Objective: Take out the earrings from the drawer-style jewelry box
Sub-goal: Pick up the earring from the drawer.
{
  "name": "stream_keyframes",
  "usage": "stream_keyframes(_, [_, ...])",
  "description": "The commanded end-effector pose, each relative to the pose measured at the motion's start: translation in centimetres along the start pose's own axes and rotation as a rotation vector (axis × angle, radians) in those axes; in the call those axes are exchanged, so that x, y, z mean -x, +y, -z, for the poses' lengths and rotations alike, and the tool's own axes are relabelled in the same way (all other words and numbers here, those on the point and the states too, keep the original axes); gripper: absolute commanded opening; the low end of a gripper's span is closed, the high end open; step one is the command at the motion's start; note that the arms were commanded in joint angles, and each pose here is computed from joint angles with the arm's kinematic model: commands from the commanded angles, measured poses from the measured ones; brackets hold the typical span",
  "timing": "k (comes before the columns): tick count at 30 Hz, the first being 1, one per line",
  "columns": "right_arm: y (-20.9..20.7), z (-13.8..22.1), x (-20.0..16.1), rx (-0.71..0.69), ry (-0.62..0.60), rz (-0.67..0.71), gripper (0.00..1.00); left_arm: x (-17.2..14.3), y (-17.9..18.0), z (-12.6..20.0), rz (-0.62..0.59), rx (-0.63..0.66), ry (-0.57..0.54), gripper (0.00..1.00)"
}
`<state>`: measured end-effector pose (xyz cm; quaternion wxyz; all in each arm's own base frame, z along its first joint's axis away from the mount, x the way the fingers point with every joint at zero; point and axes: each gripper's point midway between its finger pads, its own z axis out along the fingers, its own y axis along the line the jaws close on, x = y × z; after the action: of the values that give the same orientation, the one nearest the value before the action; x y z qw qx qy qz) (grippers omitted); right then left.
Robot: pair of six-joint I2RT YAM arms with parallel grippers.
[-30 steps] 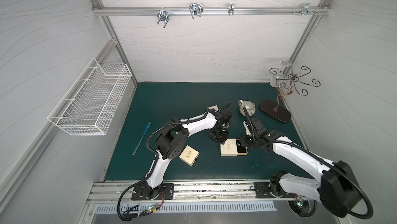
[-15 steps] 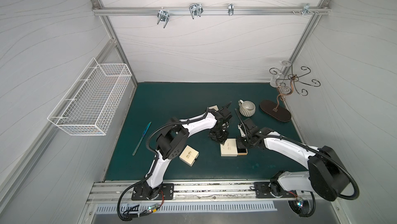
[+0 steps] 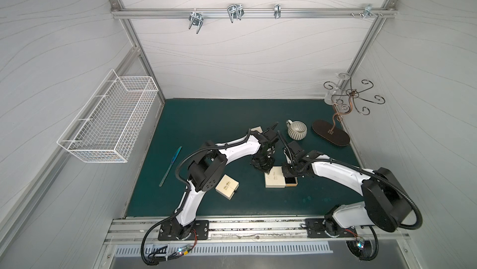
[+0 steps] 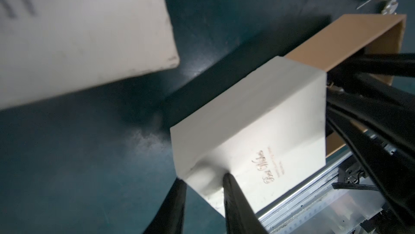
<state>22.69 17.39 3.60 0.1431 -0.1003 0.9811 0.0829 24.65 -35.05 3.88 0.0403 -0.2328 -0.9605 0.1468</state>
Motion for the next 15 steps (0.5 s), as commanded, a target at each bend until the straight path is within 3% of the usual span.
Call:
stream_keyframes(1, [0.81,-0.11,-0.43,0.015,0.023,0.035,0.27,0.19,3.6,-3.47,0.01,0.149,0.012,0.31])
stream_keyframes(15, [1.0,-0.18,-1.0,0.021,0.052,0.041,0.13,0.13,3.64,-3.44,0.009,0.152,0.013,0.31])
